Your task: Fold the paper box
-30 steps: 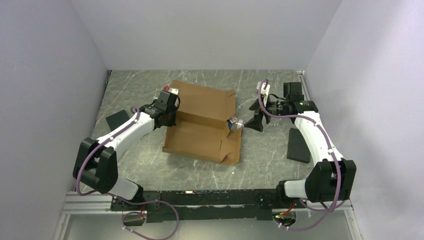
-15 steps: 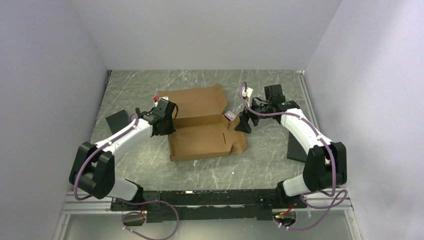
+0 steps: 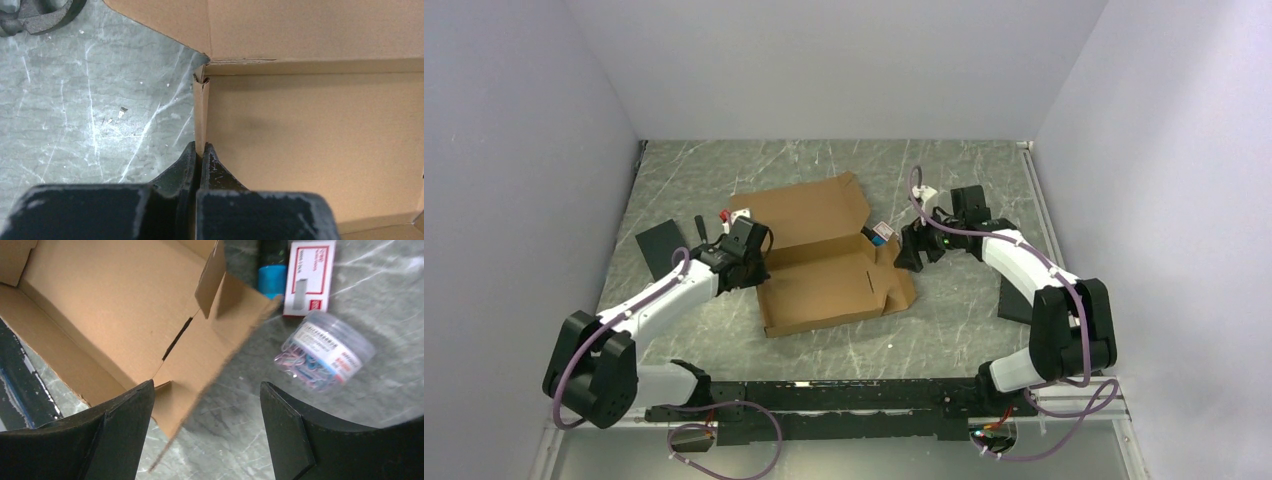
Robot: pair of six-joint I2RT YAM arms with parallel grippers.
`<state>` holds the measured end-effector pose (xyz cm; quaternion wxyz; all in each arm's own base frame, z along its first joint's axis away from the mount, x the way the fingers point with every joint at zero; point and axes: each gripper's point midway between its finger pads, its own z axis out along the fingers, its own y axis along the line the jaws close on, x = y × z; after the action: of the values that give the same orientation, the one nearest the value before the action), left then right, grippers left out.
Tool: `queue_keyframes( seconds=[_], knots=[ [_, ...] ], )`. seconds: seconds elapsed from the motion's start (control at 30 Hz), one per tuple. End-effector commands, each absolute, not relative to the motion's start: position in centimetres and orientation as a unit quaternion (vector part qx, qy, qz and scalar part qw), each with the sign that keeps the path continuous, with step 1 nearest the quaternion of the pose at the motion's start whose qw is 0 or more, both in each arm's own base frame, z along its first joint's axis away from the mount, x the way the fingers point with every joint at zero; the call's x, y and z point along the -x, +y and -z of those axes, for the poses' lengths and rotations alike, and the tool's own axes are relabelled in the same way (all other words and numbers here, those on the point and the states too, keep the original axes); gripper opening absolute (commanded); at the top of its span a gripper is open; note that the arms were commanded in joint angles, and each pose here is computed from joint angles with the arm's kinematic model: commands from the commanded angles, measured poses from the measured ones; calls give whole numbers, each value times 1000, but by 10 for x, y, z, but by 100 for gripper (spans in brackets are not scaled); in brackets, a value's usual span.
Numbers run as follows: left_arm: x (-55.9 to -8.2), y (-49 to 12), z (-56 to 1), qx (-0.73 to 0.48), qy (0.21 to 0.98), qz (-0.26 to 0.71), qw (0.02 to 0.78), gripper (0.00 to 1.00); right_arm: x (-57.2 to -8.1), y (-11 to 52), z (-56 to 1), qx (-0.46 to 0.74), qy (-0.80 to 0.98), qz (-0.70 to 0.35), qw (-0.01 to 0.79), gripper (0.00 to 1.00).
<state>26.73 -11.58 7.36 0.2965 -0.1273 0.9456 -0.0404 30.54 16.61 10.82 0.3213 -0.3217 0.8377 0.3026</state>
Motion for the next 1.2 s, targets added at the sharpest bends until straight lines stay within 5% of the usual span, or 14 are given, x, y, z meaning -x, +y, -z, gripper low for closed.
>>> queue_keyframes(
  seconds=[0.0, 0.43, 0.63, 0.77, 0.93, 1.17],
  knots=[
    [-279, -122, -90, 143, 930, 63, 332, 4, -299, 176, -109, 311, 833, -320, 329, 80],
    [-272, -131, -97, 121, 935, 85, 322, 47, -313, 172, -93, 287, 857, -269, 333, 51],
    [-271, -142, -131, 78, 928, 123, 342, 59, -317, 171, -99, 281, 856, -259, 347, 35],
    [-276, -182, -166, 5, 900, 233, 369, 59, -319, 171, -102, 277, 856, -258, 352, 21],
    [-275, -239, -179, -57, 869, 360, 335, 43, -321, 172, -112, 273, 851, -262, 363, 9],
    [-279, -285, -135, -101, 880, 382, 264, 38, -324, 179, -135, 286, 834, -275, 383, 0]
  ],
)
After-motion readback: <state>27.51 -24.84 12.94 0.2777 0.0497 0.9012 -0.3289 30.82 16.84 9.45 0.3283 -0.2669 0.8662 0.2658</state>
